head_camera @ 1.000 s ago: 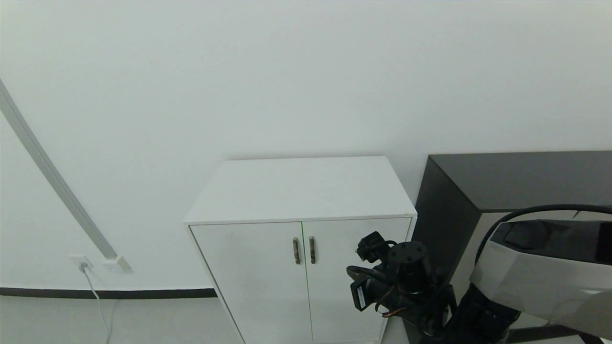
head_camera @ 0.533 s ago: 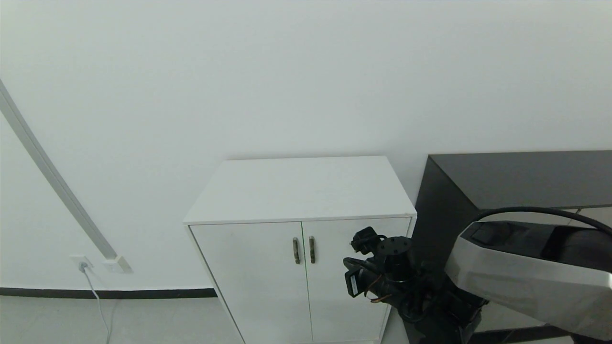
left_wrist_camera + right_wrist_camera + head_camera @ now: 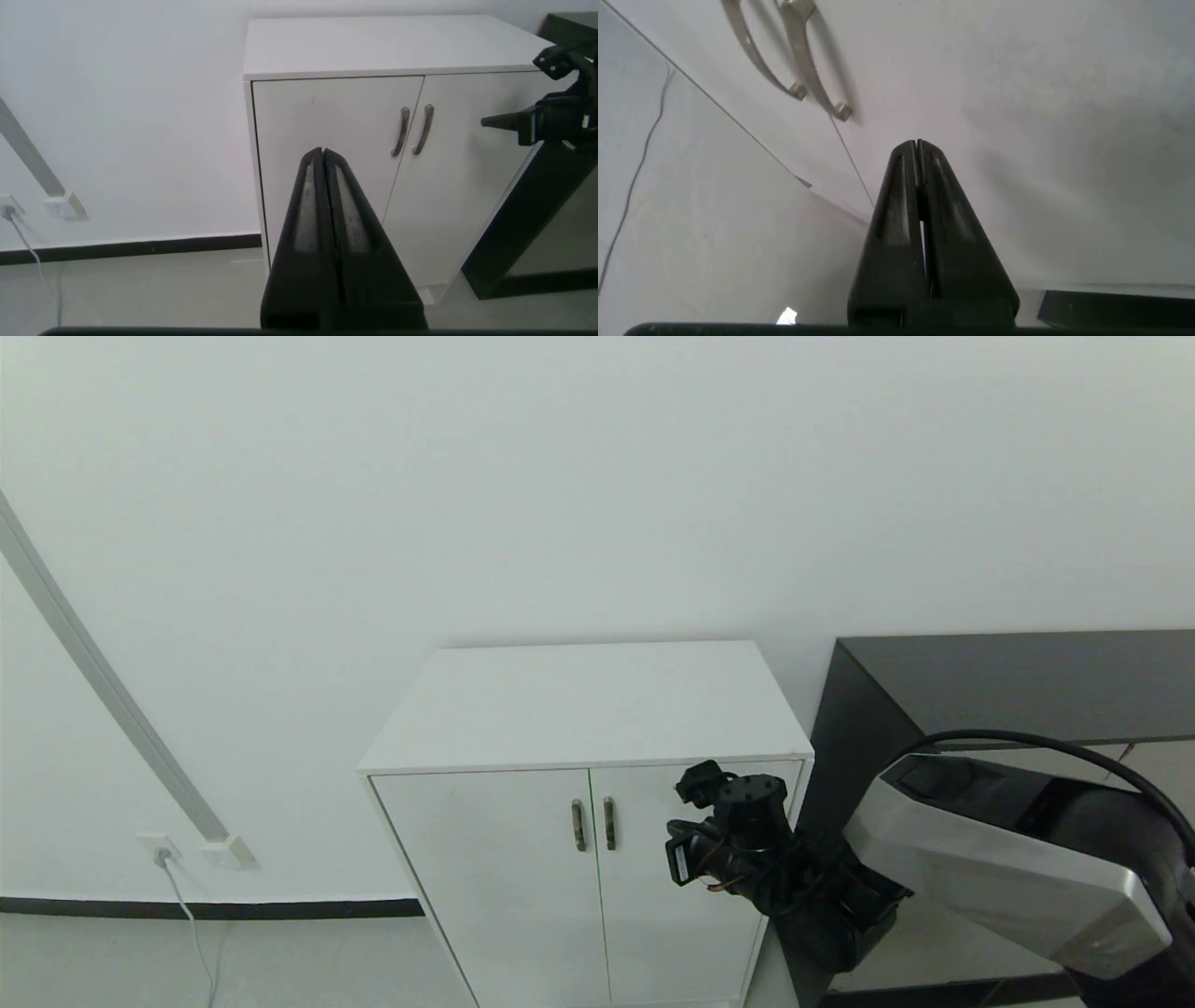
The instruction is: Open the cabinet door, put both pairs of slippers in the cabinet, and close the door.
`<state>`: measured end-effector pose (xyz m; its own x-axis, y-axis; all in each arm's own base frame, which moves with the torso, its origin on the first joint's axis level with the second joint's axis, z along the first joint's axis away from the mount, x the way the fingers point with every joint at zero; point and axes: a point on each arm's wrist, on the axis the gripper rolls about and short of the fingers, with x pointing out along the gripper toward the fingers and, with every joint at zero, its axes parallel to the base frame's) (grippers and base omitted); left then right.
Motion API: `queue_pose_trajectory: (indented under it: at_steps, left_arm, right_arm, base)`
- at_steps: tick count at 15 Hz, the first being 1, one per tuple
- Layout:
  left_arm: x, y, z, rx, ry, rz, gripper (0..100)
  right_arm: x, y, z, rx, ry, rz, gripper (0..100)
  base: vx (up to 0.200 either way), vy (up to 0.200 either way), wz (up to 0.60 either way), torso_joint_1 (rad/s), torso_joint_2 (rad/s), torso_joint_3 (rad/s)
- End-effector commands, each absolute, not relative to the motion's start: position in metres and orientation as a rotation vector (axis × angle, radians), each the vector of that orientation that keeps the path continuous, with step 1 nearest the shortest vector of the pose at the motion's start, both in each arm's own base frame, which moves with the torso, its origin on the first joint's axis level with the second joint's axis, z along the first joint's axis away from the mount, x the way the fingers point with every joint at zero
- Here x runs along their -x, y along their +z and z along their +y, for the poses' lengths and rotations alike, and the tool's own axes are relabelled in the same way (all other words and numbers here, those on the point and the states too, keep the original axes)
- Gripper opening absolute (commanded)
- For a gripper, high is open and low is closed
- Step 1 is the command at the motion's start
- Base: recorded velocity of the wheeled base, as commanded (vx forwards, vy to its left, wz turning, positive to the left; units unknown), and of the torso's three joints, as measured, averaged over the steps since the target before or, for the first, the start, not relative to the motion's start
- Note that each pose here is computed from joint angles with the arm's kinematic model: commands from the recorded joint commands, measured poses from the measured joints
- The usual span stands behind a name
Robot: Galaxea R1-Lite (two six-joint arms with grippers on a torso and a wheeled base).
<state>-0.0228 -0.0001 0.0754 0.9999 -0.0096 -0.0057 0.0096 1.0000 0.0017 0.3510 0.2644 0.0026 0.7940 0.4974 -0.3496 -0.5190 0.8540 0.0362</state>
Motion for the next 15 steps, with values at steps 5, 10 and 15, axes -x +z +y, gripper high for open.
queue_pose_trajectory:
  at_steps: [5,10,15]
  left_arm:
    - [0.023,0.075,0.0,-0.002,-0.009,0.006,0]
    - [0.023,0.075,0.0,-0.002,-0.008,0.006,0]
    - [0.023,0.075,0.0,-0.002,-0.008,0.006,0]
  right_arm:
    - [-0.368,0.005,0.267,0.054,0.53,0.346,0]
    - [-0.381,0.008,0.266,0.052,0.51,0.348,0]
    - [-0.389,0.009,0.265,0.049,0.5,0.341,0]
  base:
    - [0.0,0.0,0.0,0.0,0.0,0.0]
    - [0.0,0.0,0.0,0.0,0.0,0.0]
    - [0.0,0.0,0.0,0.0,0.0,0.0]
